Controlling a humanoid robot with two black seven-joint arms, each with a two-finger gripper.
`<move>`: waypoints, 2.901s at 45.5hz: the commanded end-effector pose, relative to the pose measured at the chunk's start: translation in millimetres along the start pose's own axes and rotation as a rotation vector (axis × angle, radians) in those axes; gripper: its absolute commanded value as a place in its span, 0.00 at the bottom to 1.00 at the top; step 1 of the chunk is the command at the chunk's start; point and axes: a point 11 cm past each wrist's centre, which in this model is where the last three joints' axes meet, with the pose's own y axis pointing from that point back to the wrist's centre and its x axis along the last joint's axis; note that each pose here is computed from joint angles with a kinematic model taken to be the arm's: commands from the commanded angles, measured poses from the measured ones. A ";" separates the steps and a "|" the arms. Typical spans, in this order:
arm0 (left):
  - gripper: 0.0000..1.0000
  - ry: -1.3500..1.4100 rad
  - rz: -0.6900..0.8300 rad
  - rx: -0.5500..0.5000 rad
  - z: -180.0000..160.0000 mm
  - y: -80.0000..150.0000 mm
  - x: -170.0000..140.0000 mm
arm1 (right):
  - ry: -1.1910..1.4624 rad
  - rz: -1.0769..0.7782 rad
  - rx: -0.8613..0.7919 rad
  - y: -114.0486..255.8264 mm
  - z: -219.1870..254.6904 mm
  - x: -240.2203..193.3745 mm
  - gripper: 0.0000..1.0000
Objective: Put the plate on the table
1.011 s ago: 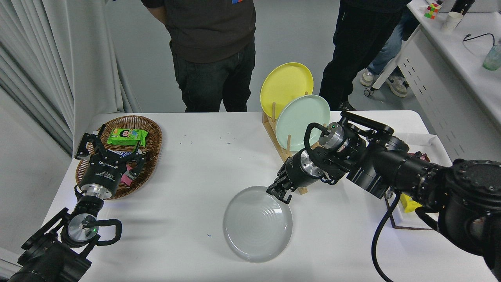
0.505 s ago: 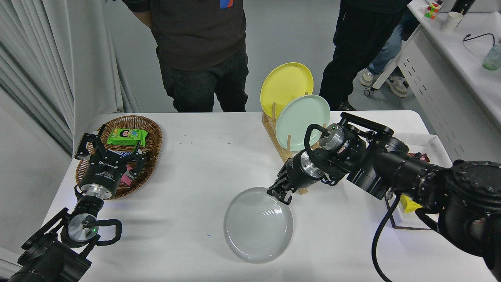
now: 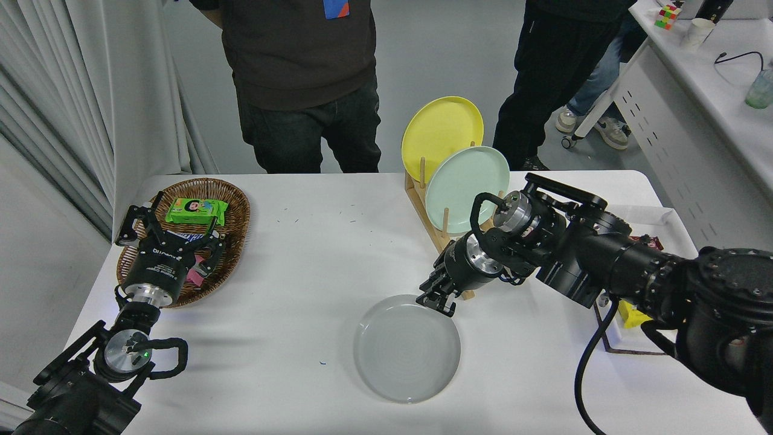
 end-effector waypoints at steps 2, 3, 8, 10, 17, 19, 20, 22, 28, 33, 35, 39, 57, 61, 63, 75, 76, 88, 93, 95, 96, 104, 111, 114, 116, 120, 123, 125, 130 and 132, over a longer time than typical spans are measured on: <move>0.98 0.000 0.001 0.000 -0.2 0.6 0.5 | 0.013 -0.010 -0.002 2.0 1.1 -5.4 0.36; 0.98 0.000 0.000 0.000 0.1 0.0 0.0 | 0.014 -0.012 -0.005 1.9 2.0 -6.1 0.36; 0.98 0.000 0.000 0.000 0.1 0.0 0.0 | 0.035 -0.025 -0.021 1.9 8.6 -13.6 0.37; 0.98 0.000 0.000 0.000 0.1 0.0 0.0 | 0.042 -0.028 -0.024 2.5 9.9 -15.9 0.40; 0.98 0.000 0.000 0.000 0.1 0.0 0.0 | 0.088 -0.047 -0.024 12.4 12.1 -33.3 0.55; 0.98 0.000 0.000 0.000 0.1 0.0 0.0 | 0.094 -0.050 -0.017 15.3 10.4 -36.4 0.55; 0.98 0.000 0.000 0.000 0.1 0.0 0.0 | 0.098 -0.050 -0.014 16.6 9.6 -37.6 0.55; 0.98 -0.001 0.000 0.001 0.0 0.0 0.0 | 0.110 -0.056 -0.001 22.4 6.8 -43.7 0.55; 0.98 0.000 0.001 0.000 -0.2 0.6 0.5 | 0.182 -0.088 0.044 52.5 -0.5 -77.2 0.55; 0.98 0.000 0.000 0.000 0.1 0.0 0.0 | 0.238 -0.159 0.042 74.0 1.9 -105.1 0.55; 0.98 -0.001 0.000 0.001 0.0 0.0 0.0 | 0.279 -0.195 0.015 76.6 9.0 -112.9 0.55; 0.98 0.000 0.000 0.000 0.1 0.0 0.0 | 0.396 -0.280 -0.040 77.2 26.3 -125.5 0.52; 0.98 -0.001 0.000 0.001 0.0 0.0 0.0 | 0.765 -0.594 0.028 129.1 15.9 -135.7 0.66; 0.98 0.000 0.000 0.000 0.1 0.0 0.0 | 0.793 -0.621 0.070 143.9 3.9 -129.9 0.81; 0.98 0.000 0.000 0.000 0.1 0.0 0.0 | 0.805 -0.627 0.093 153.5 -2.2 -128.2 0.86; 0.98 0.000 0.000 0.000 0.1 0.0 0.0 | 0.908 -0.688 0.193 193.2 -23.6 -118.2 1.00; 0.98 0.000 0.000 0.000 0.1 0.0 0.0 | 0.916 -0.695 0.200 195.4 -24.1 -119.0 1.00; 0.98 0.000 0.000 0.000 0.1 0.0 0.0 | 0.892 -0.813 0.365 235.9 -43.4 -134.7 1.00; 0.98 0.000 0.001 0.000 -0.2 0.6 0.5 | 0.865 -0.790 0.387 235.5 -52.9 -130.2 1.00; 0.98 0.000 0.000 0.000 0.1 0.0 0.0 | 0.859 -0.786 0.388 233.1 -54.2 -129.8 1.00; 0.98 0.000 0.000 0.000 0.1 0.0 0.0 | 0.860 -0.783 0.387 232.2 -54.2 -130.1 1.00; 0.98 0.000 0.000 0.000 0.1 0.0 0.0 | 0.863 -0.777 0.399 229.1 -57.6 -134.6 1.00; 0.98 0.000 0.000 0.000 0.1 0.0 0.0 | 0.801 -0.795 0.462 234.9 -74.0 -130.3 1.00; 0.98 -0.001 0.000 0.001 0.0 0.0 0.0 | 0.755 -0.813 0.514 233.2 -83.2 -128.9 1.00; 0.98 0.000 0.000 0.000 0.1 0.0 0.0 | 0.726 -0.821 0.570 231.7 -90.9 -127.1 1.00; 0.98 0.000 0.000 0.000 0.1 0.0 0.0 | 0.681 -0.837 0.738 232.4 -110.4 -116.2 1.00; 0.98 -0.001 0.000 0.001 0.0 0.0 0.0 | 0.645 -0.825 0.903 235.9 -127.7 -103.5 1.00; 0.98 0.000 0.000 0.000 0.1 0.0 0.0 | 0.639 -0.806 0.993 239.2 -135.4 -100.9 1.00; 0.98 0.000 0.000 0.000 0.1 0.0 0.0 | 0.599 -0.757 1.101 239.4 -148.3 -97.1 0.99; 0.98 0.000 0.000 0.000 0.1 0.0 0.0 | 0.589 -0.745 1.108 237.5 -150.0 -95.2 0.99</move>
